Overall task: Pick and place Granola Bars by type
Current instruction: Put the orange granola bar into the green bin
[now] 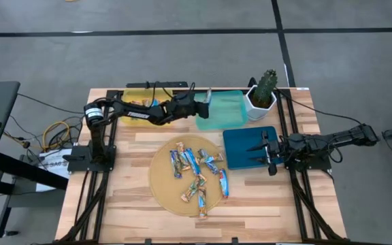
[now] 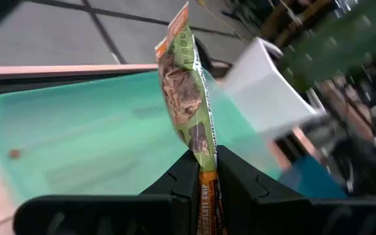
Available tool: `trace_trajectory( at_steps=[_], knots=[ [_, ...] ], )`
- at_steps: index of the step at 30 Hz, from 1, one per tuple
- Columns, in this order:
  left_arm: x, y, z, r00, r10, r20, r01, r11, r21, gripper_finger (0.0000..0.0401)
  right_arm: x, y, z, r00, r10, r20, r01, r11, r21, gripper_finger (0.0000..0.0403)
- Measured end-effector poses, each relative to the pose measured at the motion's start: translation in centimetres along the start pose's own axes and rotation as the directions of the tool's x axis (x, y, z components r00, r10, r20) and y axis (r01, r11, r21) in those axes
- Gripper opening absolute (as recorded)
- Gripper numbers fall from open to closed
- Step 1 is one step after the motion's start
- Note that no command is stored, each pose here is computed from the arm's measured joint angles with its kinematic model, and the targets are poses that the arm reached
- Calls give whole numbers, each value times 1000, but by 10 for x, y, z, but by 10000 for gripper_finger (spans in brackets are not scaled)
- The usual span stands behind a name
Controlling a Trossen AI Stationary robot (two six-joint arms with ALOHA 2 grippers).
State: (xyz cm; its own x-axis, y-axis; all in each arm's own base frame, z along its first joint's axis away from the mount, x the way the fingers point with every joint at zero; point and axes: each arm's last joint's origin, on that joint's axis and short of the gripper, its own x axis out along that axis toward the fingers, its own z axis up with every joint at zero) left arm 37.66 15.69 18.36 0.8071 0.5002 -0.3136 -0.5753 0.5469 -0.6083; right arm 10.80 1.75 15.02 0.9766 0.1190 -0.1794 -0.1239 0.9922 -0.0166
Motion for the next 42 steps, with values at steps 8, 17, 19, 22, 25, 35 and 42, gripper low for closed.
trace_trajectory(
  at_steps=[8, 17, 19, 22, 25, 35, 42],
  knots=[
    [-4, 4, -11, 998, 54, 32, -48, 985, -165, 36, 0, 0, 0, 1000, 0, 0, 0, 1000, 0, 154],
    [-9, 7, -26, 996, 85, 15, -79, 968, -238, 36, 0, 0, 0, 1000, 0, 0, 0, 1000, 0, 154],
    [-10, 9, -28, 996, 91, 8, -85, 957, -276, 36, 0, 0, 0, 1000, 0, 0, 0, 1000, 0, 154],
    [-11, 10, -30, 995, 96, 0, -92, 949, -303, 36, 0, 0, 0, 1000, 0, 0, 0, 1000, 0, 154],
    [-11, 12, -31, 995, 100, -4, -96, 946, -309, 36, 0, 0, 0, 1000, 0, 0, 0, 1000, 0, 154],
    [-11, 12, -31, 995, 100, -3, -96, 946, -309, 36, 0, 0, 0, 1000, 0, 0, 0, 1000, 0, 154],
    [-11, 12, -31, 995, 100, -3, -96, 947, -307, 58, 0, 0, 0, 1000, 0, 0, 0, 1000, 0, 154]
  ],
)
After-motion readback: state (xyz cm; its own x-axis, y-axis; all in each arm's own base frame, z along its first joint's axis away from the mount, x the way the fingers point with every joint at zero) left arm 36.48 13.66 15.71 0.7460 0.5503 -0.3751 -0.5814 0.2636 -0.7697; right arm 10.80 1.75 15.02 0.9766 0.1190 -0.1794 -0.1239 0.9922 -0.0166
